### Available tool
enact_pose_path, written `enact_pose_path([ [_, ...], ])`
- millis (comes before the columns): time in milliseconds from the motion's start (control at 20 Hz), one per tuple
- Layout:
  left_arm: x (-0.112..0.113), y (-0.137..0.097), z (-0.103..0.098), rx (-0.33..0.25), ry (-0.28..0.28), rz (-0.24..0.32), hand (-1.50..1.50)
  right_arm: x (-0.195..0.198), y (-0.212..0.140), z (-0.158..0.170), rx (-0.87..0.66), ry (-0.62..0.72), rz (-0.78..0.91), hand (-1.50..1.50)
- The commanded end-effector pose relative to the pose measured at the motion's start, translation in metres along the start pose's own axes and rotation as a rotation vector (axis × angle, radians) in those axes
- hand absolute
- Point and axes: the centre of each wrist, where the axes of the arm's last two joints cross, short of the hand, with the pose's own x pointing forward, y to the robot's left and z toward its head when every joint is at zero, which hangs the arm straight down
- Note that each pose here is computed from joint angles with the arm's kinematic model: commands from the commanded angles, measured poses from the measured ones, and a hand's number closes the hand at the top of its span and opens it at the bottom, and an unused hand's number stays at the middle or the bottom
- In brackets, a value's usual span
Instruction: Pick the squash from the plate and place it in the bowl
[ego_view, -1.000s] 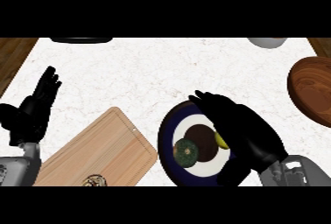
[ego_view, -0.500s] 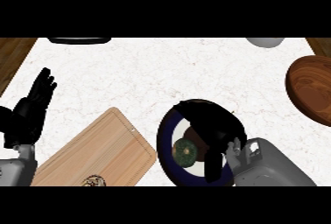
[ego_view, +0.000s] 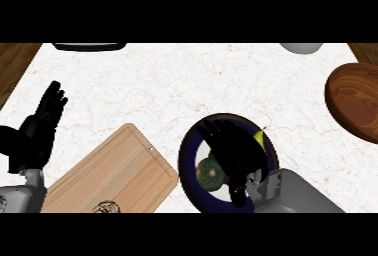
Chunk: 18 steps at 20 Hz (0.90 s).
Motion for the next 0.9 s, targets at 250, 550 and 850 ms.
enact_pose_path([
  [250,-0.006,0.015,-0.009,0.003,0.002,0.0,0.0,0.003,0.043,-0.014,0.026,0.012,-0.009,-1.5],
  [550,0.028,0.013,-0.001,-0.001,0.0,-0.001,0.0,-0.005,0.044,-0.03,0.047,0.029,-0.009,-1.5],
  [850,0.013,0.009,0.009,0.017,-0.011,-0.008,0.0,0.023,0.052,-0.024,0.028,0.032,-0.027,-1.5],
])
